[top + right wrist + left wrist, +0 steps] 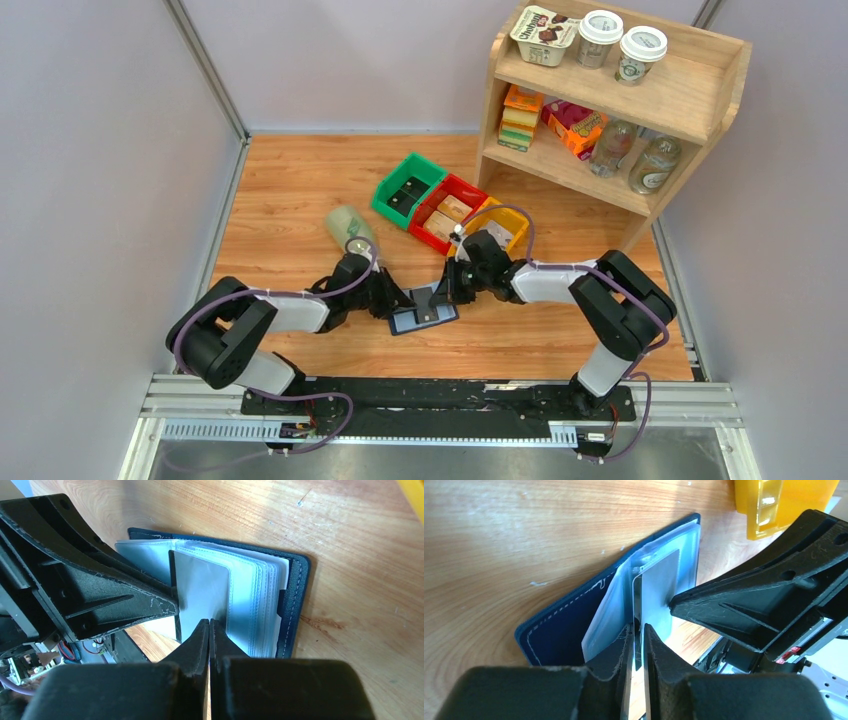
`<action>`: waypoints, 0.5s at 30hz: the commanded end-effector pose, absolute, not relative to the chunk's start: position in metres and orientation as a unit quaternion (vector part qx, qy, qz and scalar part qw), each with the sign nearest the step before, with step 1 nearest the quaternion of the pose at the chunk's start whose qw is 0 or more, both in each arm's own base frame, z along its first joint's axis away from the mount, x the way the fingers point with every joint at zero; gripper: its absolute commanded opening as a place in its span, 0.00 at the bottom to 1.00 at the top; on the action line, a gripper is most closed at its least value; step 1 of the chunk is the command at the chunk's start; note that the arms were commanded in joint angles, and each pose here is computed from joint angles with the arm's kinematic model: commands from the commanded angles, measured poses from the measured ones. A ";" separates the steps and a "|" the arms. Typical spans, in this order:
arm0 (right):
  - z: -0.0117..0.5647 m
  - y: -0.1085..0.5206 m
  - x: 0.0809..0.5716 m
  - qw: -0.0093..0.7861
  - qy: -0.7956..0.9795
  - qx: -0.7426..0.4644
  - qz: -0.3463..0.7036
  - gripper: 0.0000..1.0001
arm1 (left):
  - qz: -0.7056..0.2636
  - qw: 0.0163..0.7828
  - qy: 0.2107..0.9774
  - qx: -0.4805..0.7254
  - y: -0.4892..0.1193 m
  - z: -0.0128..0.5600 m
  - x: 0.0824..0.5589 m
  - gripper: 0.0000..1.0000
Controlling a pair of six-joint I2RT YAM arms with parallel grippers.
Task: Take the credit cards out of the card holder
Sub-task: Remove the credit card from the card holder.
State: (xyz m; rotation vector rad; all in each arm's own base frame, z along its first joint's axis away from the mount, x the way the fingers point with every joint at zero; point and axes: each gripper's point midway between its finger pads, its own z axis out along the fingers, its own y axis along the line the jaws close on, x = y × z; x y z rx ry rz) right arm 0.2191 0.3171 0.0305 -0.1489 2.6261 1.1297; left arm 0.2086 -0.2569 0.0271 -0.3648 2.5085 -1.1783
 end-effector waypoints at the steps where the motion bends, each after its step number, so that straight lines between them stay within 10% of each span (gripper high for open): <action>1: -0.022 0.274 0.203 0.114 0.949 -0.032 0.293 0.00 | -0.430 0.186 0.871 -0.148 -0.256 0.031 0.213 0.23; 15: -0.026 0.274 0.203 0.111 0.948 -0.026 0.297 0.00 | -0.451 0.188 0.860 -0.148 -0.258 0.034 0.211 0.25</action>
